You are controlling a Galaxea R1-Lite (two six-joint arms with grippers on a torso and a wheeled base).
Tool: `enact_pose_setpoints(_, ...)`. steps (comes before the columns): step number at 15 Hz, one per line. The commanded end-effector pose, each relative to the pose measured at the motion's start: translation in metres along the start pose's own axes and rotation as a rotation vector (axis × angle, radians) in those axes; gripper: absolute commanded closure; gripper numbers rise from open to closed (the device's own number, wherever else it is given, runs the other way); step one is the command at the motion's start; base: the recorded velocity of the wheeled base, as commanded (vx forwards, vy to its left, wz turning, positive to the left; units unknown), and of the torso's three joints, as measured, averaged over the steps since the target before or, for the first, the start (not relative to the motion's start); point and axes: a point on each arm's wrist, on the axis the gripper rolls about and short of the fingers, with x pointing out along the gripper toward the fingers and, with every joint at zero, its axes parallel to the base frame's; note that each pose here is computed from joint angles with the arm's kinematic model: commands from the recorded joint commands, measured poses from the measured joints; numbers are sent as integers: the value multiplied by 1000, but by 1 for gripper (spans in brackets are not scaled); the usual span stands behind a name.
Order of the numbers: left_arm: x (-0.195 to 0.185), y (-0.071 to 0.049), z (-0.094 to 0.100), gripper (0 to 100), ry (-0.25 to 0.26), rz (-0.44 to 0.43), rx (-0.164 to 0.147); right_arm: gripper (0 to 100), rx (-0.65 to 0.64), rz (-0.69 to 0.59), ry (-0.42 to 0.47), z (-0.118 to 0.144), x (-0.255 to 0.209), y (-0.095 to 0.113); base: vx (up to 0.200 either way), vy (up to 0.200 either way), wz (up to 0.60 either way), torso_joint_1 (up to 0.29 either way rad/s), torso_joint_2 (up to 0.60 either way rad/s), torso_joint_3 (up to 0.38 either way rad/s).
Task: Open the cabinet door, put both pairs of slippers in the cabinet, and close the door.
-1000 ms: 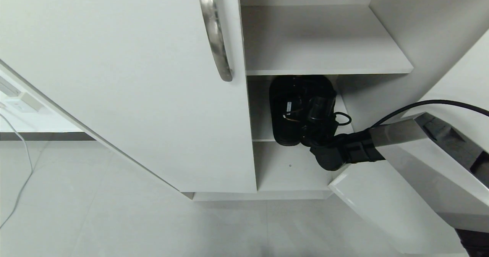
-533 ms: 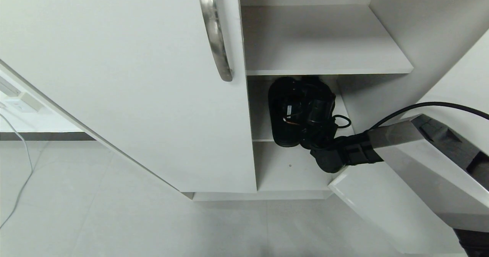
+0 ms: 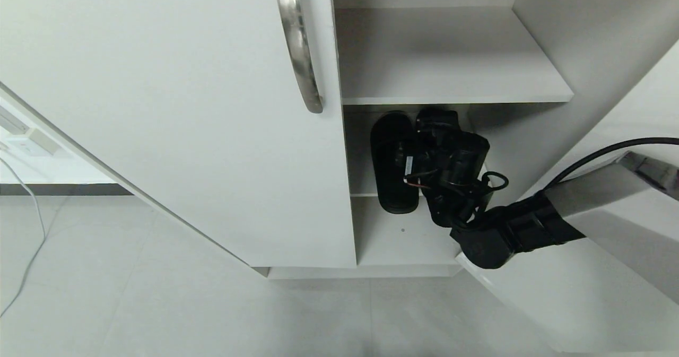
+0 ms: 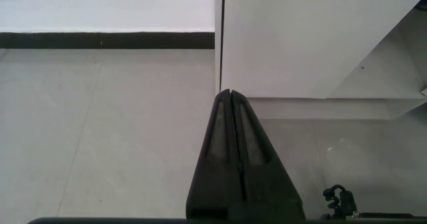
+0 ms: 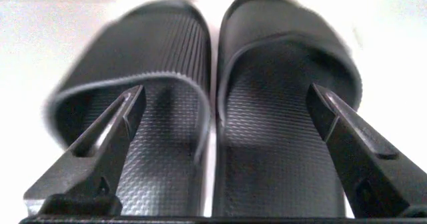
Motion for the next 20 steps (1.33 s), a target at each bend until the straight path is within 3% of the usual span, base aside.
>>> enact_pose_setpoints(1, 0, 0, 0, 100, 2, 0, 0, 0, 23, 11, -28, 20, -17, -7, 0, 0, 0, 0, 0, 0)
enact_pose_setpoints(8, 0, 0, 0, 100, 2, 0, 2, 0, -14, 151, 49, -3, -103, -11, 0, 0, 0, 0, 0, 0)
enact_pose_setpoints(12, 0, 0, 0, 100, 2, -1, 2, 0, -7, 201, 46, 7, -124, -13, 0, 0, 0, 0, 0, 0)
enact_pose_setpoints(20, 0, 0, 0, 100, 2, -1, 0, 0, -20, 212, 62, 2, -129, -13, -175, 0, 0, 3, 3, 3)
